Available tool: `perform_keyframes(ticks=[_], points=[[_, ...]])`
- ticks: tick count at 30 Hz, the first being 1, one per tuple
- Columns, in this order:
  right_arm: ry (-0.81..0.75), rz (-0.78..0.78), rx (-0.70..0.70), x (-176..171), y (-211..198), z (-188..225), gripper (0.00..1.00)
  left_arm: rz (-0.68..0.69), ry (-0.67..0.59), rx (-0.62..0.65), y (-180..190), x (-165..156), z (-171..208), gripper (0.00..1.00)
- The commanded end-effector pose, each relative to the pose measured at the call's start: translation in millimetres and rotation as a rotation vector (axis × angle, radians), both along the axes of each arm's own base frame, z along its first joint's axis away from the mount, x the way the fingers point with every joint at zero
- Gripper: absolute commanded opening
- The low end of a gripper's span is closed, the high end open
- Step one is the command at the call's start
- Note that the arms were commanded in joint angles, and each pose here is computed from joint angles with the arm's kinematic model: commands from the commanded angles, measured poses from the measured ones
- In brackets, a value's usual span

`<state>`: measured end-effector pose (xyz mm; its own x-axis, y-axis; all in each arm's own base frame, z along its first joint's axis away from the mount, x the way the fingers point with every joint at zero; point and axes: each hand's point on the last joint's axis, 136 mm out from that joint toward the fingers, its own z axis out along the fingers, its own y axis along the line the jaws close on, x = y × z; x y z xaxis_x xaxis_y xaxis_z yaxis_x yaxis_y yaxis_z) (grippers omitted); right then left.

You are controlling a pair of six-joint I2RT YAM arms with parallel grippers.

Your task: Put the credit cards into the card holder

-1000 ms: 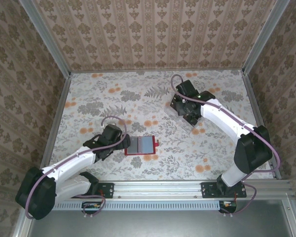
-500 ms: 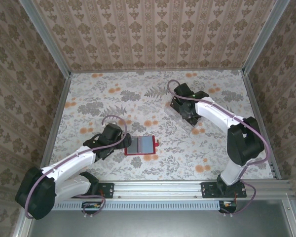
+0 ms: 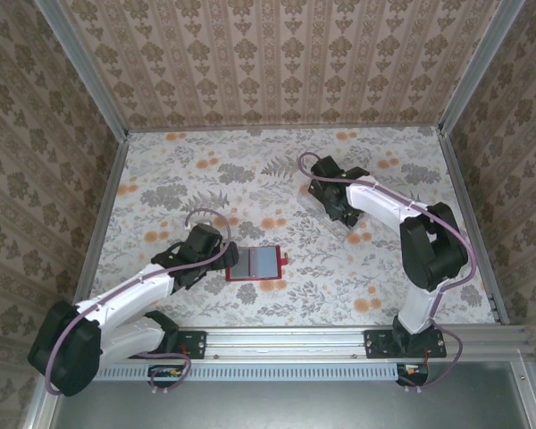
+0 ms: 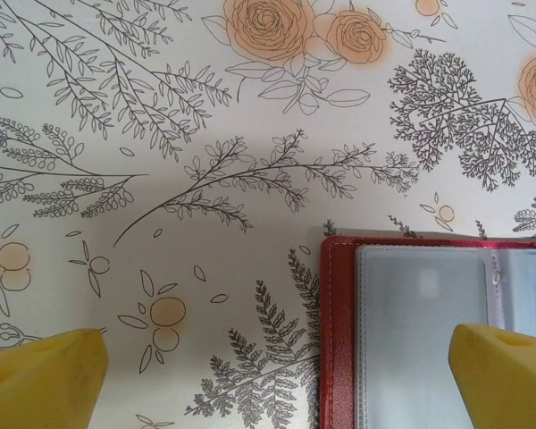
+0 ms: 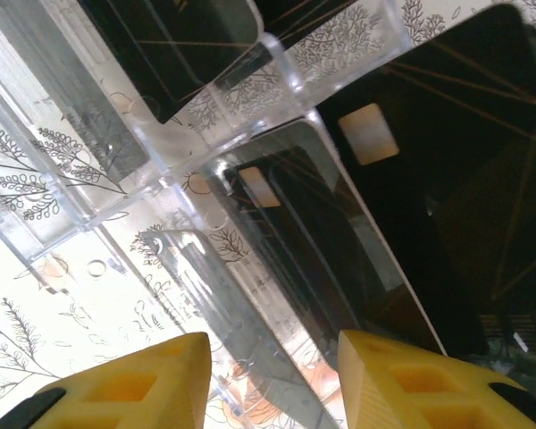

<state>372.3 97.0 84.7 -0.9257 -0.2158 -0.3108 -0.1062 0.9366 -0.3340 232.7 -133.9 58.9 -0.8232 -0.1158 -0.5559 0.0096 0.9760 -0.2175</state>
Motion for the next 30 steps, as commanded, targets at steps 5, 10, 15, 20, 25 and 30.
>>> perform_keyframes(ticks=[5, 10, 15, 20, 25, 30], points=[[0.047, 0.008, -0.007, -10, -4, -14, 0.34, -0.016, -0.012, -0.004, -5, 3, 5, 1.0], [0.045, 0.012, -0.001, -11, -4, -12, 0.28, -0.017, -0.01, -0.005, -6, 3, 4, 1.0], [0.038, 0.018, 0.006, -13, -4, -7, 0.27, -0.017, -0.011, -0.005, -7, 3, 4, 1.0], [0.024, 0.021, 0.022, -13, -2, 1, 0.28, -0.019, -0.009, -0.004, -8, 3, 3, 1.0], [0.013, 0.023, 0.04, -12, 1, 6, 0.28, -0.022, -0.01, -0.003, -8, 3, 3, 1.0], [0.016, 0.026, 0.043, -12, 1, 6, 0.27, -0.021, -0.009, -0.005, -9, 3, 2, 1.0]])
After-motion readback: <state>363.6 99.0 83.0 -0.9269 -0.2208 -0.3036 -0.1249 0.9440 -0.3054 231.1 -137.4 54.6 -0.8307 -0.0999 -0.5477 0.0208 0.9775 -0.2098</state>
